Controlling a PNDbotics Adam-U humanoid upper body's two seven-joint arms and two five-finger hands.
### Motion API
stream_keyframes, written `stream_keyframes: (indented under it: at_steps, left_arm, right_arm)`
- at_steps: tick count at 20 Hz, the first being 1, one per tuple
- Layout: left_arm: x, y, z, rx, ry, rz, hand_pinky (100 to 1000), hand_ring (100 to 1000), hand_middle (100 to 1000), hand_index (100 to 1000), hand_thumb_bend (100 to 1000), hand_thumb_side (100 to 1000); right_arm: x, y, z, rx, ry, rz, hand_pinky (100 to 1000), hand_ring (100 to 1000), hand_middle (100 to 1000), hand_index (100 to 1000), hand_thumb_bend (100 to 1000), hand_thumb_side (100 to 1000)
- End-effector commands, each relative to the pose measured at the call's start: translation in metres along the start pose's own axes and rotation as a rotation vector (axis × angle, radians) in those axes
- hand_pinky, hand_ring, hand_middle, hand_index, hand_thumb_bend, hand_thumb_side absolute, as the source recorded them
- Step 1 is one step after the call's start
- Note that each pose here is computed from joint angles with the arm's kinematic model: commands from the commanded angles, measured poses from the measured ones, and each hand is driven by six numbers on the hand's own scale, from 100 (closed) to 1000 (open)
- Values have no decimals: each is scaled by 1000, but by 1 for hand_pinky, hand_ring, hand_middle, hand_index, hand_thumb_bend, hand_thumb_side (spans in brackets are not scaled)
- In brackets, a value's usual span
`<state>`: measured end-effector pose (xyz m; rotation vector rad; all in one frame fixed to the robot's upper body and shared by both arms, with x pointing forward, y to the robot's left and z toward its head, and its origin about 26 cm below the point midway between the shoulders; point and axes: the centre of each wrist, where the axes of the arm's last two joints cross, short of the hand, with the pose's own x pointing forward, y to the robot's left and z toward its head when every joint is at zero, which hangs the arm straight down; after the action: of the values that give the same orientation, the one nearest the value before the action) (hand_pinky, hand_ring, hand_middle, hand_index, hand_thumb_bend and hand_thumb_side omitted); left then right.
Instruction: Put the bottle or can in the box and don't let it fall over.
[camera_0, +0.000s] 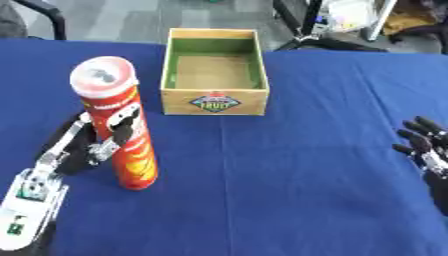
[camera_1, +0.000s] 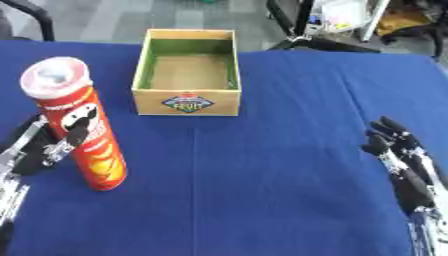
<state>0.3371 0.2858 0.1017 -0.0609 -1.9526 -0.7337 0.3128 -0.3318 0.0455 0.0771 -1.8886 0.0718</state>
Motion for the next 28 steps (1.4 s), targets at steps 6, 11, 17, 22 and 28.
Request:
stream_keyframes:
  at_steps: [6, 11, 17, 22, 28]
  left_arm:
    - [6, 4, -3, -24, -24, -39, 572, 796, 826, 1000, 262, 523]
    - [7, 4, -3, -36, -28, -47, 508, 730, 753, 1000, 100, 448]
    - [7, 3, -3, -6, -35, -30, 329, 537, 538, 849, 100, 418]
    - [6, 1, -6, 27, -41, 11, 147, 399, 394, 696, 100, 505]
    - [9, 1, -9, 23, -48, 31, 121, 374, 368, 672, 100, 508]
  right_arm:
    - [6, -3, -4, 7, -18, 7, 803, 895, 846, 906, 548, 435]
    - [6, -3, -4, 6, -17, 6, 803, 895, 846, 906, 547, 434]
    - [6, -3, -4, 7, -17, 5, 803, 895, 846, 906, 547, 433]
    - [6, -2, -4, 8, -17, 5, 803, 895, 846, 907, 547, 433]
    - [6, -2, -4, 9, -17, 5, 804, 895, 846, 907, 547, 433]
